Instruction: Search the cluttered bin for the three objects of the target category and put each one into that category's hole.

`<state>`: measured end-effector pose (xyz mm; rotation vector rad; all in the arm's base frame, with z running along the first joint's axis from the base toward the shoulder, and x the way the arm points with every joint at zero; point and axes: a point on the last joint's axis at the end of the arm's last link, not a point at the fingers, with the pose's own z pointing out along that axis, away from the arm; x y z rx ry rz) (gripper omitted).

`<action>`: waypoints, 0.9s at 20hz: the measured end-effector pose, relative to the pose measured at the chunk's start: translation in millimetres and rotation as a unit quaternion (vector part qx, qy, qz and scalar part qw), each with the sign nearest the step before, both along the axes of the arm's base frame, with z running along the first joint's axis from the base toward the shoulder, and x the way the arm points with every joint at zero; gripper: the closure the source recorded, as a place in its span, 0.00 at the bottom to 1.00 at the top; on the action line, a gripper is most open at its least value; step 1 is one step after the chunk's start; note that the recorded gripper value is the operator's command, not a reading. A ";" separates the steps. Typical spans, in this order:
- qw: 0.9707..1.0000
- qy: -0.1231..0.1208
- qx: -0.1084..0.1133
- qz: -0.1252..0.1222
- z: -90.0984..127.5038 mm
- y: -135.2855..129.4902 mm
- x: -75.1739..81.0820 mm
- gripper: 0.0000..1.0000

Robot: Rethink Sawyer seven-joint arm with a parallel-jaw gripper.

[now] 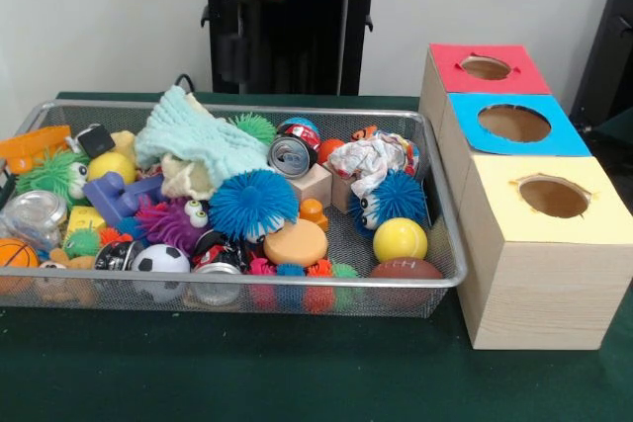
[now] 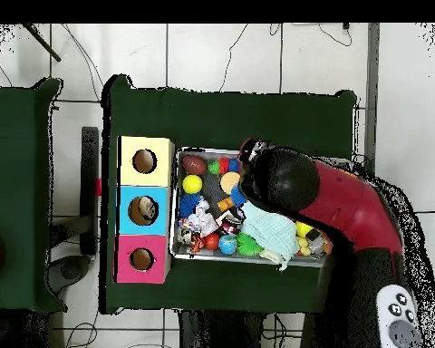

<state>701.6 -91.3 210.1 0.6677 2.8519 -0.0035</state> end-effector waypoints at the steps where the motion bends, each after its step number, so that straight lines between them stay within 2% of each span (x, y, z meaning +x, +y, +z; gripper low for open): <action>1: 1.000 -0.001 0.000 0.000 -0.1 -3.3 0.7 1.00; 6: 1.000 -0.008 0.007 0.009 -4.2 -17.5 7.7 1.00; 18: 0.998 -0.019 0.023 0.054 -24.6 -17.0 27.5 1.00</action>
